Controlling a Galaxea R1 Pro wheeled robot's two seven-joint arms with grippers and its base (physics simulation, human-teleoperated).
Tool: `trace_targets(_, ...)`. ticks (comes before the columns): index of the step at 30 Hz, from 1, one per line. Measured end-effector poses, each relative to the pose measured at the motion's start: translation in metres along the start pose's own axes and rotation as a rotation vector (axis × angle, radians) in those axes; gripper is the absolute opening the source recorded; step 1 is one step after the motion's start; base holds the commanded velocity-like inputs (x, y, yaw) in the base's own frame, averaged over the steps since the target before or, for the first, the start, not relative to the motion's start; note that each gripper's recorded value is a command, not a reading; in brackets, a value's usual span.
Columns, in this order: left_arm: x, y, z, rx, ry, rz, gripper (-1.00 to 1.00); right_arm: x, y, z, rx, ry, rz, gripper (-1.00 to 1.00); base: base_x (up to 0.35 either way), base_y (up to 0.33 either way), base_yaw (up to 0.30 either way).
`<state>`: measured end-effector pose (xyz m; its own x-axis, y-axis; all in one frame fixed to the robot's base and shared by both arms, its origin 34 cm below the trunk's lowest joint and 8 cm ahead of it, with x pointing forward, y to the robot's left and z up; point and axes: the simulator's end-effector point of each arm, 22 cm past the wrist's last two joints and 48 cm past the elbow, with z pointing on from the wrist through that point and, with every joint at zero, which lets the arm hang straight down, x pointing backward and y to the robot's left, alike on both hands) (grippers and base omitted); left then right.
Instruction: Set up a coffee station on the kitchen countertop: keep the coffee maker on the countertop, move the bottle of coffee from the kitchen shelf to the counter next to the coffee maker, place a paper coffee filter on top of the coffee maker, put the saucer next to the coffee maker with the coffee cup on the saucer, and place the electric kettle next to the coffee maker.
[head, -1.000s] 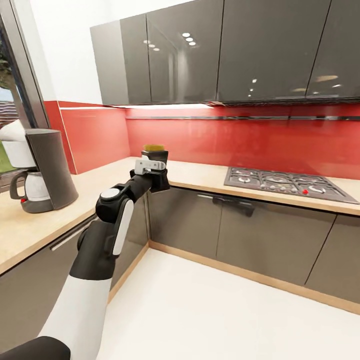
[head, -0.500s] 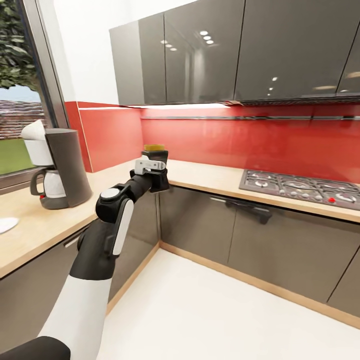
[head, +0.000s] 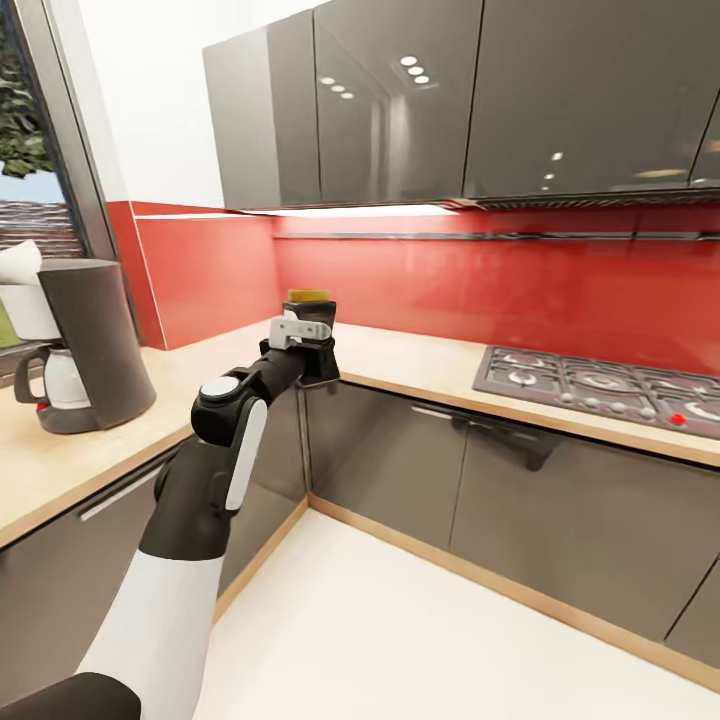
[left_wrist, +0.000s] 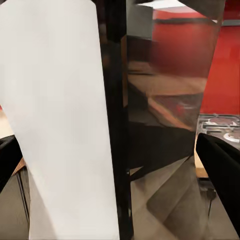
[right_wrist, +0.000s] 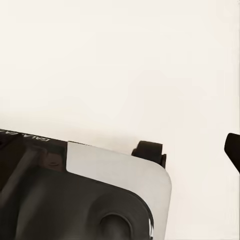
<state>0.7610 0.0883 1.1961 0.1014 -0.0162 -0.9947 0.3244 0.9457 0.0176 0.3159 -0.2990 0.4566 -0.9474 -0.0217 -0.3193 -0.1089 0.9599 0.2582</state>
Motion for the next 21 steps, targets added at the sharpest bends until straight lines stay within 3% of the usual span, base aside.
trace_targets(13,0.0000,-0.0001,0.0000,0.000,0.000,0.000,-1.00,-0.0001,0.0005,0.0003,0.000,0.000,0.000,1.00,0.030,-0.024,0.250)
trace_targets(21,-0.0005,-0.0003,-0.0002,0.000,-0.001,0.001,-1.00,0.0003,0.0005,0.0001,-0.001,0.001,0.001,1.00,0.214,-0.178,0.049)
